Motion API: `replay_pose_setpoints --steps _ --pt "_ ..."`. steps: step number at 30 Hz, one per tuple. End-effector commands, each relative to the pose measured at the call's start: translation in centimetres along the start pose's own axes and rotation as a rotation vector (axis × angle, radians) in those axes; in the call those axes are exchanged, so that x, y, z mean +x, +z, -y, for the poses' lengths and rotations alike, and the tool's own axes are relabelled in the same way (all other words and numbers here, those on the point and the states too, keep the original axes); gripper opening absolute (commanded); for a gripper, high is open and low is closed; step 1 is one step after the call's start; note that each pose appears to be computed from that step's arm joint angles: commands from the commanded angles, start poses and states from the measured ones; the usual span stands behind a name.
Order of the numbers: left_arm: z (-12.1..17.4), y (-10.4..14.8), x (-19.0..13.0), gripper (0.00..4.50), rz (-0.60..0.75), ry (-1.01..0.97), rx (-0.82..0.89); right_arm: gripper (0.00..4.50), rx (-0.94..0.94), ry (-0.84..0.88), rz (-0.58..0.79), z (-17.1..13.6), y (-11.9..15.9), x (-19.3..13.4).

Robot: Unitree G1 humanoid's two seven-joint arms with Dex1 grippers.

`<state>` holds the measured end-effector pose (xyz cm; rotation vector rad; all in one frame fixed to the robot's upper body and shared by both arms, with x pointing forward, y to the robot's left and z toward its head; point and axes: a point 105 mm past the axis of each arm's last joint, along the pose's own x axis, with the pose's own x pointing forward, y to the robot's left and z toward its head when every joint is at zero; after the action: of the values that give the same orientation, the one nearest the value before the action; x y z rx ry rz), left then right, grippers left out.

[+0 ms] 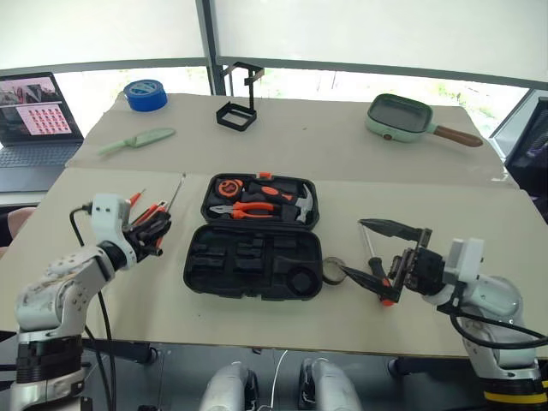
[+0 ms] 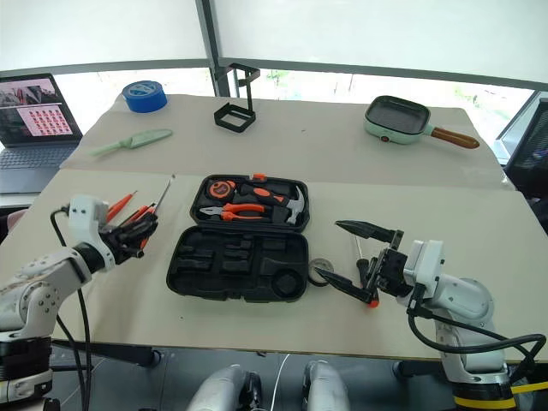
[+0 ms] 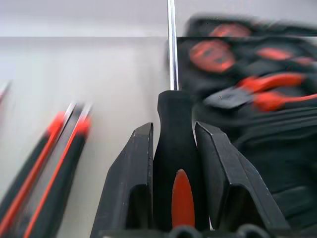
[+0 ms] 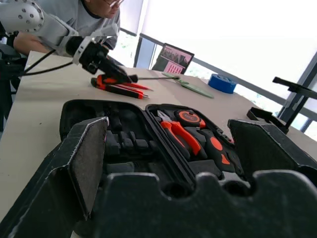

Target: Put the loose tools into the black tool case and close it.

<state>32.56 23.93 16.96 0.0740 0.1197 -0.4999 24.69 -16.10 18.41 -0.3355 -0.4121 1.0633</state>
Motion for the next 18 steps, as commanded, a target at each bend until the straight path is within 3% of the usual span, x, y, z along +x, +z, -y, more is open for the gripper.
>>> replay_pose_setpoints --steps 1,4,8,12,18 --pt "4.4 1.9 1.4 0.83 -0.021 -0.319 0.363 4.50 -0.041 -0.014 -0.049 2.0 0.9 -1.3" --pt "6.8 0.5 3.8 0.83 -0.099 -0.505 0.649 4.50 -0.037 -0.033 -0.109 3.7 0.3 -2.4" --pt "8.2 -0.4 6.2 0.83 -0.140 -0.623 0.768 4.50 -0.022 -0.009 -0.107 3.7 0.3 -1.9" --pt "7.7 -2.0 7.5 0.83 -0.218 -0.660 0.945 4.50 0.015 0.001 -0.101 3.1 0.4 -1.3" --pt "8.0 -2.2 8.5 0.83 -0.228 -0.717 0.973 4.50 0.013 -0.033 -0.116 2.7 0.1 -1.4"
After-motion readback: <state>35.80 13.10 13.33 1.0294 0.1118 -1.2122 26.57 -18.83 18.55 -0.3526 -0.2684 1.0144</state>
